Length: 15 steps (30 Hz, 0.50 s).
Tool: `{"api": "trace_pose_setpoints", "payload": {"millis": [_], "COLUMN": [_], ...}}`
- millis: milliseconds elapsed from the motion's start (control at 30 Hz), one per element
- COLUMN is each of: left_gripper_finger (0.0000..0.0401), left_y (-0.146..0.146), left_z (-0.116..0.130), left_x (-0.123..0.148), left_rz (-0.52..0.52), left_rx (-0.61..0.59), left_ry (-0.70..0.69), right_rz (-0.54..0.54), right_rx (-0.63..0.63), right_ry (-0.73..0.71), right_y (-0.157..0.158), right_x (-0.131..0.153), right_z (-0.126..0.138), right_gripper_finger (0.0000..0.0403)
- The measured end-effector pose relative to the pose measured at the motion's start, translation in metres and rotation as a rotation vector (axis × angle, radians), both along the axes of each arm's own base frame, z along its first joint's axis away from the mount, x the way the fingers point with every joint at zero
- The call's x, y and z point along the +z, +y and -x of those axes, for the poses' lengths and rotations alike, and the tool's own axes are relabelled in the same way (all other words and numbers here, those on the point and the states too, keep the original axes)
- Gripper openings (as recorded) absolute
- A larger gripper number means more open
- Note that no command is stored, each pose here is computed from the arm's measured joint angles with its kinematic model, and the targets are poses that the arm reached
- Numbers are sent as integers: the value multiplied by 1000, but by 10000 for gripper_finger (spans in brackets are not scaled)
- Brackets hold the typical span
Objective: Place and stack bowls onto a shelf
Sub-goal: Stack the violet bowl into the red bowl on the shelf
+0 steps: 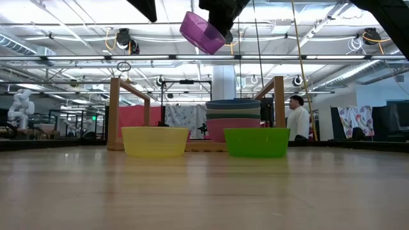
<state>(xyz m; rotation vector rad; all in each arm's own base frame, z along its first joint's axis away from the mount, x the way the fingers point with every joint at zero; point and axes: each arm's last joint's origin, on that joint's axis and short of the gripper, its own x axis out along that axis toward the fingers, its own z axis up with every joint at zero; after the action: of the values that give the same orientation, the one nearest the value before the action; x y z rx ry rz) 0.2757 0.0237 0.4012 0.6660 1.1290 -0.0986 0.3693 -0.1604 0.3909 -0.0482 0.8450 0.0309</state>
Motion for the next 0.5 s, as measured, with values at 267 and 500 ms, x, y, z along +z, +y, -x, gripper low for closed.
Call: {"api": "trace_pose_setpoints", "payload": {"millis": [267, 500], "left_gripper_finger": [11, 15], "left_y": [8, 13], "left_z": [2, -10], "left_x": [1, -10], "left_rz": [2, 6], "left_rx": [68, 95], "left_ry": [-10, 22], "right_rz": [12, 9], "right_rx": [13, 19], "right_ry": [2, 24], "right_y": [0, 1], "right_x": [0, -1], "right_z": [0, 2], "right_gripper_finger": [0, 0]}}
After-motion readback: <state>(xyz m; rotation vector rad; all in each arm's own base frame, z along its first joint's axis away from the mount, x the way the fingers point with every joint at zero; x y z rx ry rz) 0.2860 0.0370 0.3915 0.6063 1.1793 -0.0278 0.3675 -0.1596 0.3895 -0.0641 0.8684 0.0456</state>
